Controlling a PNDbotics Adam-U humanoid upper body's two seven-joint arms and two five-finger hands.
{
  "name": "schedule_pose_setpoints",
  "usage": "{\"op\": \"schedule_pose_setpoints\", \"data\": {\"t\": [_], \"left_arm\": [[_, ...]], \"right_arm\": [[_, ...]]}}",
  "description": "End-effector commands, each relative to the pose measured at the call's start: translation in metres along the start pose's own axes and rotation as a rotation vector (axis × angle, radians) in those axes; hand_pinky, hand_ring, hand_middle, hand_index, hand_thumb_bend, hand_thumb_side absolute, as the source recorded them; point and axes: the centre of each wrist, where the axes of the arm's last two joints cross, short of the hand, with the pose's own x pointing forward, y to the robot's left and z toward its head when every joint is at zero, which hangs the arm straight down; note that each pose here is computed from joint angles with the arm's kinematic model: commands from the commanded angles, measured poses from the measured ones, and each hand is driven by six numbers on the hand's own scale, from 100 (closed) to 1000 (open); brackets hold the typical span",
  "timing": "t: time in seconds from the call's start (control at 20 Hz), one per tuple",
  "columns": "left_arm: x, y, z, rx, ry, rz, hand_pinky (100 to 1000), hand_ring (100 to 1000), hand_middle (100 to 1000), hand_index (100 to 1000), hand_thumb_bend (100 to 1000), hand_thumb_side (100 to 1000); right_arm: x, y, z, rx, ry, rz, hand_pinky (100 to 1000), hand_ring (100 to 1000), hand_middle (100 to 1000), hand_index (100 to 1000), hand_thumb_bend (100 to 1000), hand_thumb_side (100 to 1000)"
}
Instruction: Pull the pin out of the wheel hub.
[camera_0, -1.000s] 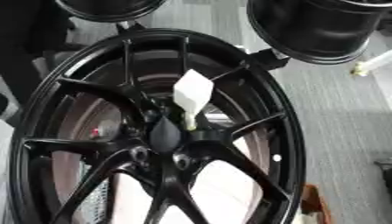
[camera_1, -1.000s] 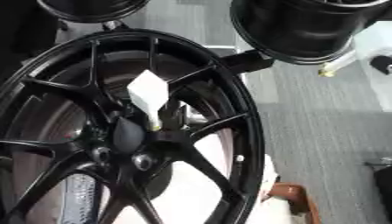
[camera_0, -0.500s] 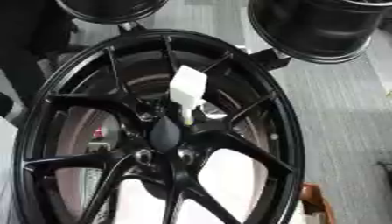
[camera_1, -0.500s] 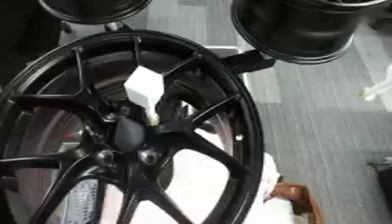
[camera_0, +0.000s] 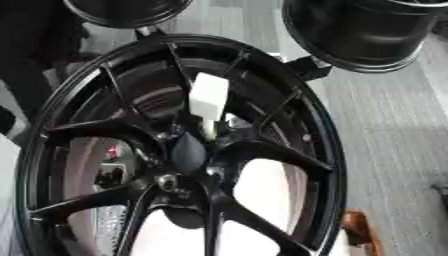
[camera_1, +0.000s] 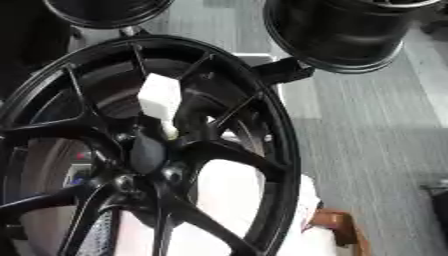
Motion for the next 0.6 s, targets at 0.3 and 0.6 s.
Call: {"op": "schedule_pose_setpoints", "data": {"t": [0.3, 0.6], "left_arm": [[0.019, 0.012, -0.005, 0.006, -0.073, -0.050, 822, 824, 739, 850, 298, 791], [0.041, 0.002, -0.005, -0.057, -0.183, -0.146, 826, 818, 740, 855, 305, 764]], "right_arm": [[0.041, -0.028, 0.000, -0.214, -0.167, -0.009, 903, 827, 744, 762, 149, 334], [0.072, -0.031, 0.000, -0.255, -0.276, -0.006, 902, 820, 734, 757, 138, 358]]}}
